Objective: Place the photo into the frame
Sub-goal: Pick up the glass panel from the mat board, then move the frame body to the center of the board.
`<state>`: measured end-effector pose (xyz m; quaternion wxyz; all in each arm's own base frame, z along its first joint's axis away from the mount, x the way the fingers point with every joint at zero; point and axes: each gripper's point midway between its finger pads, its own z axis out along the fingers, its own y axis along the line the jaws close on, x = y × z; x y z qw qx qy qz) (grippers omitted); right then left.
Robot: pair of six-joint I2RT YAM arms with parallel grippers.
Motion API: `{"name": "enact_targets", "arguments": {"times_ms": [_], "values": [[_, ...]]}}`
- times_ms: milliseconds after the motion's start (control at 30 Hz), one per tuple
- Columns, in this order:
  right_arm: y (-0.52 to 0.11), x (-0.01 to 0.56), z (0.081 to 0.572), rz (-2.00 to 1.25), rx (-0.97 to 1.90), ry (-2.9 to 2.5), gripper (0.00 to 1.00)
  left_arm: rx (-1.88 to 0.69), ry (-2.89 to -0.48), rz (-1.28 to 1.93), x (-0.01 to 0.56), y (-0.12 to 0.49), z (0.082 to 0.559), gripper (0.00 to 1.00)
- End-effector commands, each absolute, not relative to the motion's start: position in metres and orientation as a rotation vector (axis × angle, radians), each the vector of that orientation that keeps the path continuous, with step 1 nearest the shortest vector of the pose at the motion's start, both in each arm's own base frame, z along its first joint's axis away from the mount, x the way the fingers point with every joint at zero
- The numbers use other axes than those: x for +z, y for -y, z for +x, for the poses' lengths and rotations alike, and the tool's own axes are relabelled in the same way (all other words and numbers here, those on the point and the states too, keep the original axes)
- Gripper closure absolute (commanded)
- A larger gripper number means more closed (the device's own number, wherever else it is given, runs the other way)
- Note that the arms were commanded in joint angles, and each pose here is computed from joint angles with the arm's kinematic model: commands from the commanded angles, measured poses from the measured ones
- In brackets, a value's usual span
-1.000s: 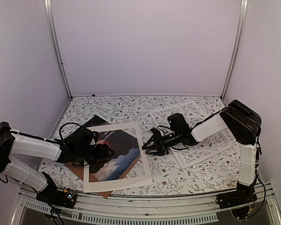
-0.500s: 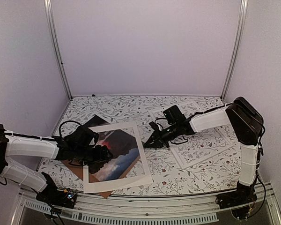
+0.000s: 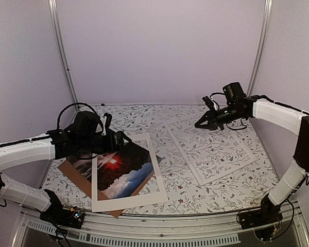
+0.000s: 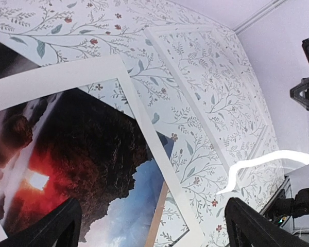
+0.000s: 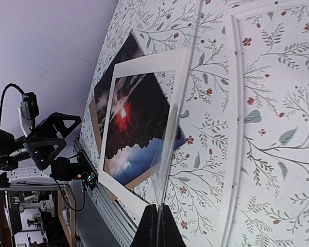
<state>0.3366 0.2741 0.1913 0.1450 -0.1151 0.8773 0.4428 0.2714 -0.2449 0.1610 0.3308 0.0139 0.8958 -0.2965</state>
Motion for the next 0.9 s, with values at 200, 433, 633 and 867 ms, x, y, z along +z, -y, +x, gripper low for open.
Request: {"name": "enact_targets", "arguments": {"times_ms": [200, 433, 633, 867], "values": [[-0.148, 0.281, 0.352, -0.153, 1.06, -2.302, 1.0, -0.697, -2.386, 0.127, 0.157, 0.305, 0.287, 0.0], [-0.095, 0.3, 0.369, -0.004, 1.041, -2.209, 1.0, -0.586, -2.492, 0.251, 0.117, 0.385, 0.276, 0.0], [-0.081, 0.304, 0.376, 0.018, 1.064, -2.173, 1.0, -0.514, -2.533, 0.388, 0.09, 0.453, 0.262, 0.0], [-0.078, 0.307, 0.378, 0.024, 1.062, -2.146, 1.0, -0.461, -2.577, 0.426, 0.06, 0.498, 0.259, 0.0]]}}
